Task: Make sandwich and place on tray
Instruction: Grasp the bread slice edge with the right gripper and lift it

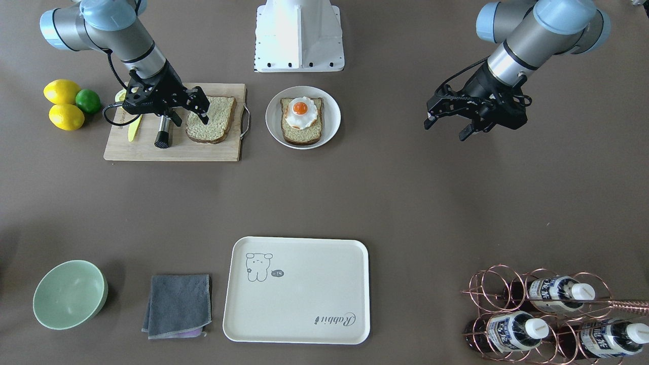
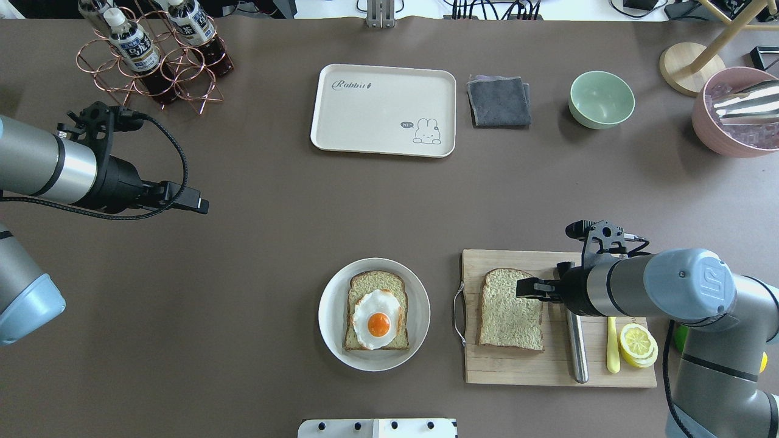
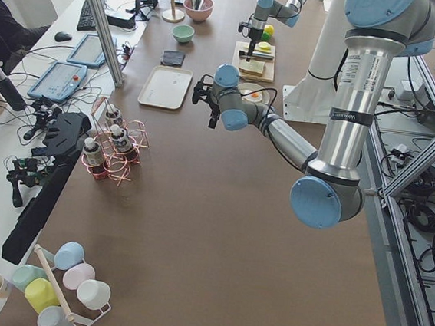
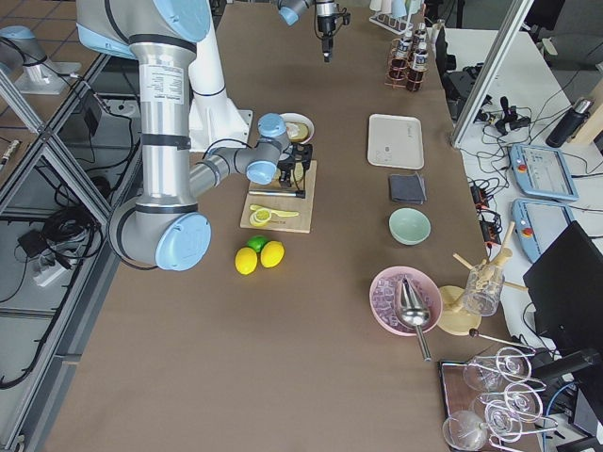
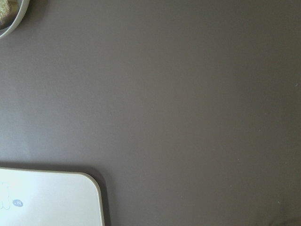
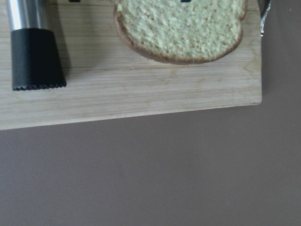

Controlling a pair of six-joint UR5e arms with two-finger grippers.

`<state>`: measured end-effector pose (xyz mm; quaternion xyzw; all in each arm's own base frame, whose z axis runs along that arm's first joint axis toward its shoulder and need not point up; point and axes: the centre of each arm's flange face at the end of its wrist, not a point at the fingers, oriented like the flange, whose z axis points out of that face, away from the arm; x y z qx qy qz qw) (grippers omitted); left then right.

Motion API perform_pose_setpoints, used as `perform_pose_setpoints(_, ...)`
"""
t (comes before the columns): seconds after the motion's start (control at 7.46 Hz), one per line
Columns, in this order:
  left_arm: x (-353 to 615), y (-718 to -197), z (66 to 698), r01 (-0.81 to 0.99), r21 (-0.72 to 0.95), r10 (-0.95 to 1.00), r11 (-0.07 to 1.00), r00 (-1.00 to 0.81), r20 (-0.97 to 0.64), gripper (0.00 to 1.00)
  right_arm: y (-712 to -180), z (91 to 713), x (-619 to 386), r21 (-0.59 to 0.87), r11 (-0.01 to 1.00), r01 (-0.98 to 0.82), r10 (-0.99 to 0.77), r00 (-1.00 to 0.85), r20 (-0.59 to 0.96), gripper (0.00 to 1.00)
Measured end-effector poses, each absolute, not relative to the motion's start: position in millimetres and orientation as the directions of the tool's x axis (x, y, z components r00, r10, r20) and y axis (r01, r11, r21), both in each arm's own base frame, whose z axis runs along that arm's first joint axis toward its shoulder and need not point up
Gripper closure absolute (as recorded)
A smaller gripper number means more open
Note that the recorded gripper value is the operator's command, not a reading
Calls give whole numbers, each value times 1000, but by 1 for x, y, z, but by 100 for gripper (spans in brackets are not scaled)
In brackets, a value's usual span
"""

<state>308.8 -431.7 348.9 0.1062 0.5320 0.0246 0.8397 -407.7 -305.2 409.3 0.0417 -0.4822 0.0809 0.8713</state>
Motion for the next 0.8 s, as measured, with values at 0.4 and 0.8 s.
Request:
perform_pose_setpoints(0.4, 309, -432, 349, 71, 205, 155, 976, 433, -888, 2, -300, 415, -413, 5, 983, -183, 95, 533, 841, 35)
perform_pose_setpoints(0.8, 309, -431, 350, 70, 206, 156, 976, 434, -887, 2, -298, 413, -417, -8, 981, -196, 112, 527, 842, 95)
